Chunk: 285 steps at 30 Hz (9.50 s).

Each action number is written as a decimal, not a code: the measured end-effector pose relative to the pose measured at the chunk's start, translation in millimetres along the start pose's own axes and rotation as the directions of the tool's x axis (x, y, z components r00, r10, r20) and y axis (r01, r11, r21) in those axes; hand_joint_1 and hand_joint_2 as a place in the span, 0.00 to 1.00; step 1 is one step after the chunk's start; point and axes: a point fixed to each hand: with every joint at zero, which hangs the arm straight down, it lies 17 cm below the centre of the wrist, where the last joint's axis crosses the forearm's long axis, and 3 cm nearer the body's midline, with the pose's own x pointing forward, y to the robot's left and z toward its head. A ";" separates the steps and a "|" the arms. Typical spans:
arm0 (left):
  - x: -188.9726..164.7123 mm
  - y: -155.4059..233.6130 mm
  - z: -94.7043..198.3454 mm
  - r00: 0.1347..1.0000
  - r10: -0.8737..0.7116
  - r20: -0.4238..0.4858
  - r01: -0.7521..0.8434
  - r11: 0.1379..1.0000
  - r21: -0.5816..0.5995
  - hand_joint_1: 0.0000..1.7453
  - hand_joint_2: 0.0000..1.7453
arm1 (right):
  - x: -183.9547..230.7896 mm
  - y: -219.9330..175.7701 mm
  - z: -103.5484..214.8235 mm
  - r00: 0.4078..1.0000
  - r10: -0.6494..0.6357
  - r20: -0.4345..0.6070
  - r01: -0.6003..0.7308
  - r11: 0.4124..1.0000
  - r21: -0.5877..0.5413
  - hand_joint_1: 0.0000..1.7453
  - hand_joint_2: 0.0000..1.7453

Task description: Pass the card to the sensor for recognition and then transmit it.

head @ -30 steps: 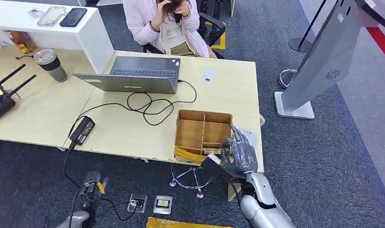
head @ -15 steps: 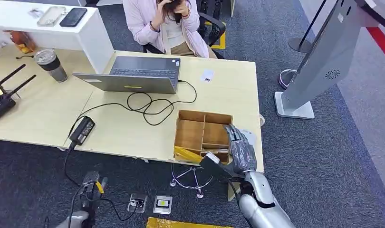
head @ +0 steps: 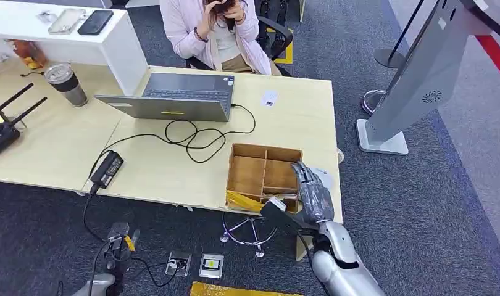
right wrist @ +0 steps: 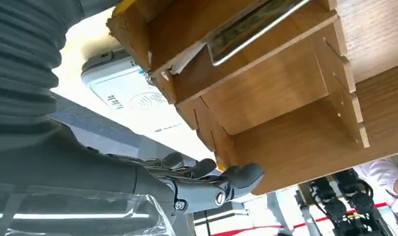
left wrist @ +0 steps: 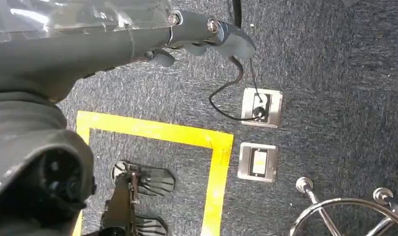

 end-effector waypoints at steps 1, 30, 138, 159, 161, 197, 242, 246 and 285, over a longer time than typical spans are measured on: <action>-0.1 0.0 0.0 1.000 -0.001 0.000 0.001 1.000 0.000 0.00 0.00 | 0.4 -0.4 0.2 1.000 -0.004 -0.002 0.004 1.000 0.001 0.00 1.00; -8.1 2.1 1.1 1.000 -0.011 -0.010 0.011 1.000 0.001 0.00 0.00 | 35.3 -23.5 5.0 0.997 -0.039 0.063 0.040 0.999 -0.014 0.00 1.00; 2.9 -5.6 -0.3 1.000 -0.026 -0.003 0.026 1.000 -0.009 0.00 0.00 | 16.6 -1.5 7.5 1.000 0.001 0.026 -0.001 1.000 0.025 0.00 1.00; 3.6 -4.4 -0.5 1.000 -0.018 -0.003 0.018 1.000 -0.006 0.00 0.00 | 19.3 -3.1 7.2 0.999 0.006 0.043 -0.007 1.000 0.017 0.00 1.00; 3.6 -4.4 -0.5 1.000 -0.018 -0.003 0.018 1.000 -0.006 0.00 0.00 | 19.2 -2.9 7.2 0.999 0.003 0.042 -0.004 1.000 0.018 0.00 1.00; 4.1 -1.7 -0.8 1.000 0.006 -0.004 -0.006 1.000 0.005 0.00 0.00 | 65.7 13.1 13.8 0.987 0.004 0.159 -0.024 0.993 0.119 0.00 1.00; 4.6 0.2 -1.1 1.000 0.016 -0.003 -0.016 1.000 0.009 0.00 0.00 | 60.5 32.7 13.3 0.988 0.027 0.154 -0.052 0.986 0.157 0.00 1.00; 4.6 0.2 -1.1 1.000 0.015 -0.003 -0.015 1.000 0.009 0.00 0.00 | 60.5 32.7 13.3 0.988 0.027 0.154 -0.051 0.986 0.157 1.00 1.00; 3.6 0.3 -1.0 1.000 -0.006 -0.002 0.006 1.000 0.008 0.00 0.00 | 62.9 18.4 5.4 0.985 0.033 0.172 -0.047 0.996 0.078 1.00 1.00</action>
